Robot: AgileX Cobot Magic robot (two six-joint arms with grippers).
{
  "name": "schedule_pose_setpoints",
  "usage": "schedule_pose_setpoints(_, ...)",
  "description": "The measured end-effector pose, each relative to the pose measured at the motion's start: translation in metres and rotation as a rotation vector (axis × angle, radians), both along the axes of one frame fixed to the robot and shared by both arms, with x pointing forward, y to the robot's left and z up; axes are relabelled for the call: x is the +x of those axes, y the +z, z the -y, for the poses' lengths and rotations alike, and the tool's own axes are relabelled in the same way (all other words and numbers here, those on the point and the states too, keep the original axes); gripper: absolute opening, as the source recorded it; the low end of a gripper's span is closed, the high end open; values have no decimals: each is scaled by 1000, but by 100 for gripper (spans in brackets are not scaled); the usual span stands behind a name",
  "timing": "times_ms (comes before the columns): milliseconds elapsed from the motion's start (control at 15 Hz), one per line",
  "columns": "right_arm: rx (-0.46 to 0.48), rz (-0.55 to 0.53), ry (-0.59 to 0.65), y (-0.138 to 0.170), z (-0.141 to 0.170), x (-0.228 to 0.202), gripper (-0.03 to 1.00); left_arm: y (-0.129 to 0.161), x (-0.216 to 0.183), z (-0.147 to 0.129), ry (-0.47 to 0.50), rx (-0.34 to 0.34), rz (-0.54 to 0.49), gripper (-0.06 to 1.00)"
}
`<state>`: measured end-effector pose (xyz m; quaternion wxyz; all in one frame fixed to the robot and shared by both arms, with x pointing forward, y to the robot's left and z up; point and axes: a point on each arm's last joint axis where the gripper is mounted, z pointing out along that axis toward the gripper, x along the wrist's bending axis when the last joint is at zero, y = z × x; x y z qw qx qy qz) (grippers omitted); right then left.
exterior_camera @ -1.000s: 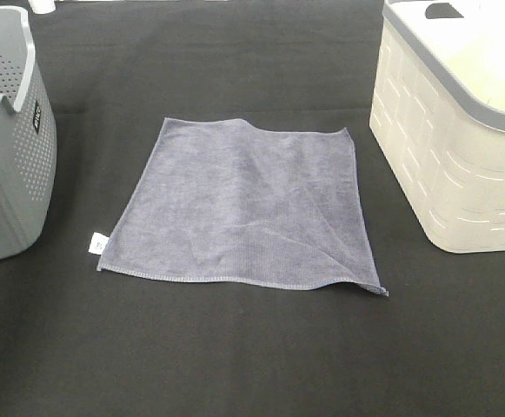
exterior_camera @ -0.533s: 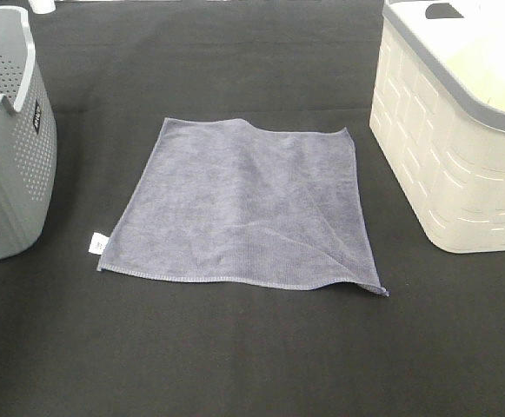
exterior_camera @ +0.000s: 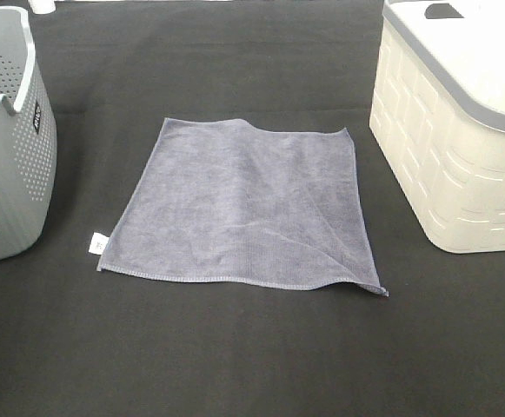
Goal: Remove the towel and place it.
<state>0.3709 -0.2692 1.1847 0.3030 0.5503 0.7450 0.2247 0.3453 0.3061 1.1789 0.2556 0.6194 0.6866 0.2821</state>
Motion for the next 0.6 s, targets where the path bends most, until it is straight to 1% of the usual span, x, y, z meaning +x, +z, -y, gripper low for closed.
schedule_pose_setpoints(200,71,-9,32,-27,10,-40,71,-46,-50,-2,-1,-1,21,72)
schedule_pose_setpoints(333,108,-20,66,-47,14,-61,71,-71,-73,-3,-2,-4,51,72)
schedule_pose_setpoints(533,83,-19,174,-77,18,-84,71,-94,-102,0,-28,-50,135,72)
schedule_pose_setpoints(600,79,-18,208,-86,19,-91,71,-99,-108,1,-41,-51,157,72)
